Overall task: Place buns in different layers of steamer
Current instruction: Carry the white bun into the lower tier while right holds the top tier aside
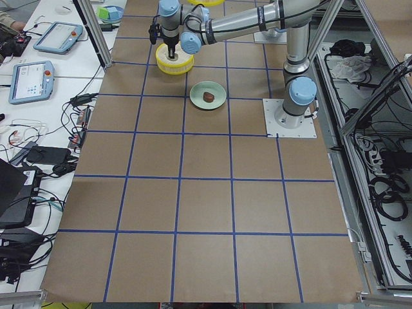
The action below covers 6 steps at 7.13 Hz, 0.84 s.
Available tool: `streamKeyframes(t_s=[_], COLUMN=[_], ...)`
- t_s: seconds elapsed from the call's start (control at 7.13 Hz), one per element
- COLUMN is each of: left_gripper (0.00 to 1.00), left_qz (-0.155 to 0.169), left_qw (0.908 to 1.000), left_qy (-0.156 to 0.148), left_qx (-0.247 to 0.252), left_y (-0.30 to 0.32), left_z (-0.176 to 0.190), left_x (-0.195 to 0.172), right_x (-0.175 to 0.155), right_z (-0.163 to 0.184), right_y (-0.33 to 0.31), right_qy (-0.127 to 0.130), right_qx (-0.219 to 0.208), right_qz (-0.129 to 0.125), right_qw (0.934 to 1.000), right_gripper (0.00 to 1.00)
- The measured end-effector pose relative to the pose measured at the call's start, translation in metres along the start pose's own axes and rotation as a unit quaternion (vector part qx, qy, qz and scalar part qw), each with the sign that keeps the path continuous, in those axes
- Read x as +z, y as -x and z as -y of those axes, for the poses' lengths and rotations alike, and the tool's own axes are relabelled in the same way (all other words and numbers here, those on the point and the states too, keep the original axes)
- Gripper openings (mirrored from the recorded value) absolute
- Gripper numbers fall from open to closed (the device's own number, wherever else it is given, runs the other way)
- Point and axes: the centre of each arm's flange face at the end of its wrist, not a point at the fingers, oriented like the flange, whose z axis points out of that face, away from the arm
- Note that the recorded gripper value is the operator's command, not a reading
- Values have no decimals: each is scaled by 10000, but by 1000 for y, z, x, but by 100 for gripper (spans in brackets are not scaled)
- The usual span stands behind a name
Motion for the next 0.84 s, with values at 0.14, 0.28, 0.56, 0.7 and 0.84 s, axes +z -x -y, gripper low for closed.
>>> streamKeyframes(t_s=[0.14, 0.28, 0.56, 0.7, 0.84], left_gripper=[0, 0, 0, 31, 71], left_qz=[-338, -608, -1015, -1129, -1187], left_qw=[9994, 9981, 9946, 9932, 9925], left_qy=[-53, -53, 8, 12, -10], left_qx=[43, 80, 215, 283, 299], left_y=[-7, -12, -26, -33, -36], left_z=[3, 7, 9, 9, 10], left_x=[10, 23, 59, 77, 92], right_x=[2, 4, 5, 5, 5], right_z=[2, 4, 8, 9, 10], right_y=[-7, -11, -17, -22, -26], right_qy=[71, 97, 95, 102, 115], right_qx=[10, -7, -48, -35, -28], right_qz=[-24, -30, -28, -29, -30], right_qw=[10000, 9999, 9999, 9999, 9999], right_gripper=[0, 0, 0, 0, 0])
